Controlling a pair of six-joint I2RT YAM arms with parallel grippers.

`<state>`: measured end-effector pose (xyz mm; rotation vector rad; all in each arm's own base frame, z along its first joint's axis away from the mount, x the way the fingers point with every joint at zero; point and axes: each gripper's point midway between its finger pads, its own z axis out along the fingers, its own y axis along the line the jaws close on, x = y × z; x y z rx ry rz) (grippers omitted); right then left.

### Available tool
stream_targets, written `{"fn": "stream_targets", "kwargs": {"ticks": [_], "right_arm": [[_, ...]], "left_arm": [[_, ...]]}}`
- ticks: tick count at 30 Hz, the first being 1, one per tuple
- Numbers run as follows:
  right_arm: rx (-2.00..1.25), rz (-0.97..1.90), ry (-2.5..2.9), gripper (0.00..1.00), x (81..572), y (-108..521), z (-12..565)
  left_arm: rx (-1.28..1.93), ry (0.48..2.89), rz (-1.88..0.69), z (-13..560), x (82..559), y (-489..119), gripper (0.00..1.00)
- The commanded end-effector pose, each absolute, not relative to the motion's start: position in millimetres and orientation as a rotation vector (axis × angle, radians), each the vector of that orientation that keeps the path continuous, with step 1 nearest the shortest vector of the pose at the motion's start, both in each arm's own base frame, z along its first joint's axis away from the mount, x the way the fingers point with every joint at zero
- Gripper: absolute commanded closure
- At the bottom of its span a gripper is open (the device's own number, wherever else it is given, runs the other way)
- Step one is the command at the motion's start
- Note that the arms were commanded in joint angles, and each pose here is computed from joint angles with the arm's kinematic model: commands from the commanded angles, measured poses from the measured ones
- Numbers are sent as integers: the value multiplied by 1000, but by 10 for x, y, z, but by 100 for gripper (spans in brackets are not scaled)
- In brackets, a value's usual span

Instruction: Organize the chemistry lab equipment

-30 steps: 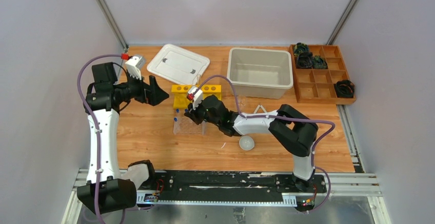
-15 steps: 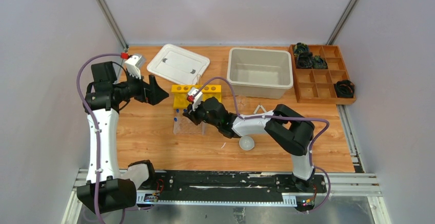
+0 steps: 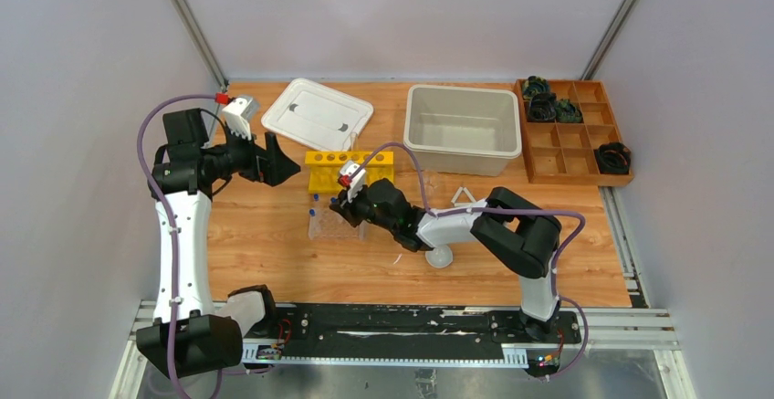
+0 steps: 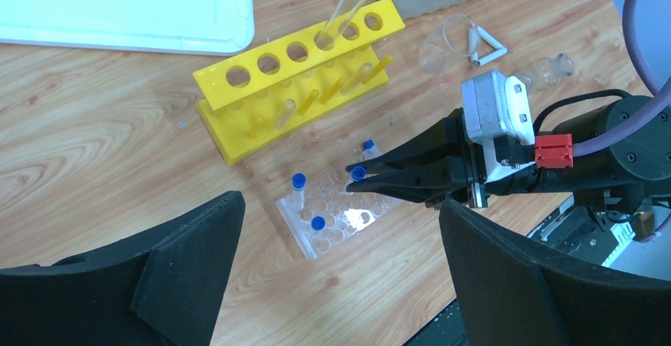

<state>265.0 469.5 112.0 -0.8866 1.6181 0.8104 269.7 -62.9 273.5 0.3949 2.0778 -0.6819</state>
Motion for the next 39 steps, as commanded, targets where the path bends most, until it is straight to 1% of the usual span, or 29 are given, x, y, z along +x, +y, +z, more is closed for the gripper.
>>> {"fn": "stream_targets", "kwargs": {"ticks": [1,23,32,39], "right_arm": [[-859,820,1569,100,2623,4720,1247],[-825,824,1587,100,2629,4687,1019],[-795,863,1557,100,2616,4711,1180],[-800,862,1567,100,2619,4729,1126]], "left_arm": [[426,2046,-661,2844,2709,-639,0],[433,2040,-621,2867,2700,-607,0],[430,2041,-632,2866,2703,-616,0],[430,2039,-620,2878,2701,-606,0]]}}
